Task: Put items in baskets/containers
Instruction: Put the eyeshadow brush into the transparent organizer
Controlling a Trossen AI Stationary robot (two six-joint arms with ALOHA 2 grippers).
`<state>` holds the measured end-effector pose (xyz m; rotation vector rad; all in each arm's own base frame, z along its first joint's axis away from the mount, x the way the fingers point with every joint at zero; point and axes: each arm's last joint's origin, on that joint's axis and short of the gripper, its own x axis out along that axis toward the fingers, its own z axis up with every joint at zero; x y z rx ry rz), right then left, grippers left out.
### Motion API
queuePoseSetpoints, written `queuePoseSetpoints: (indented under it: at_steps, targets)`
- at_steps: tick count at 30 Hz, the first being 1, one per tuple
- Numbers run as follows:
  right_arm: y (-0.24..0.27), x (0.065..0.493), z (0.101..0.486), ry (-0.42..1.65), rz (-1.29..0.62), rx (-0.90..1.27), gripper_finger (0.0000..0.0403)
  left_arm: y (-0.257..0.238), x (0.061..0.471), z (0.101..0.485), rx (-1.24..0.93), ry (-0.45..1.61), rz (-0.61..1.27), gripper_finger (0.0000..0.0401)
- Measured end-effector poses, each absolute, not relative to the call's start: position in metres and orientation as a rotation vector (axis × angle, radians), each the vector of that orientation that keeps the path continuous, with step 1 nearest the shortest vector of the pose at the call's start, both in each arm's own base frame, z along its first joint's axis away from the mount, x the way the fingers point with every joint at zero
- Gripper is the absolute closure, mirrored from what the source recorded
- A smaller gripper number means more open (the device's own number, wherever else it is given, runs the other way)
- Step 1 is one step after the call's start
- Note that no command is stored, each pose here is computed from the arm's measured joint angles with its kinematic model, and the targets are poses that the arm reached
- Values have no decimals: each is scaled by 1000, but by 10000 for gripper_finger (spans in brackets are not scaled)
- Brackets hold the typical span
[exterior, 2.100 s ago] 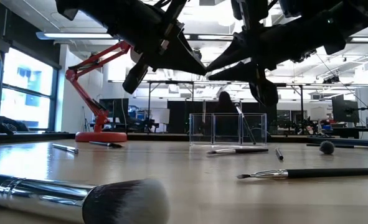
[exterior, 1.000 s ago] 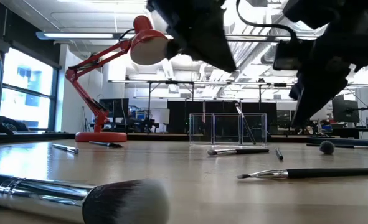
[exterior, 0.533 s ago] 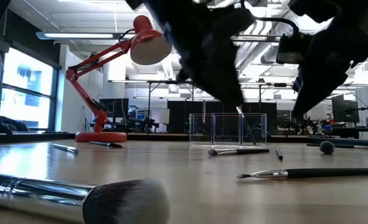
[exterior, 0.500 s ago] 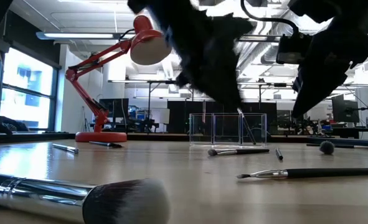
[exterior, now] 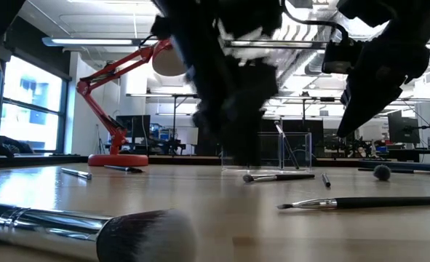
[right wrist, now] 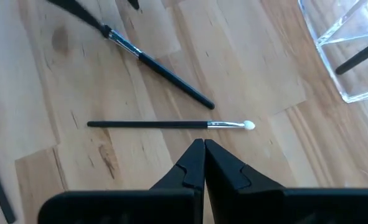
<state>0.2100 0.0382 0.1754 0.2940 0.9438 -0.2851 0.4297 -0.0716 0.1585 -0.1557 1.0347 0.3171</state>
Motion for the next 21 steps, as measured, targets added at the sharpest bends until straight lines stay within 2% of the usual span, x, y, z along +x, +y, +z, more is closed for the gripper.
queuePoseSetpoints:
  at_steps: [9, 12, 16, 17, 21]
  targets:
    - [38, 211, 176, 928, -296, 302, 397, -74, 434, 137, -174, 1095, 310, 241]
    - [38, 211, 176, 921, -299, 313, 397, -73, 430, 135, -170, 1147, 311, 277]
    - [39, 215, 179, 871, -291, 341, 401, -73, 422, 132, -151, 1243, 291, 373]
    - [39, 217, 180, 852, -290, 355, 401, -73, 421, 131, -146, 1261, 279, 386]
    - [41, 224, 186, 761, -274, 410, 400, -72, 416, 130, -69, 1320, 231, 394]
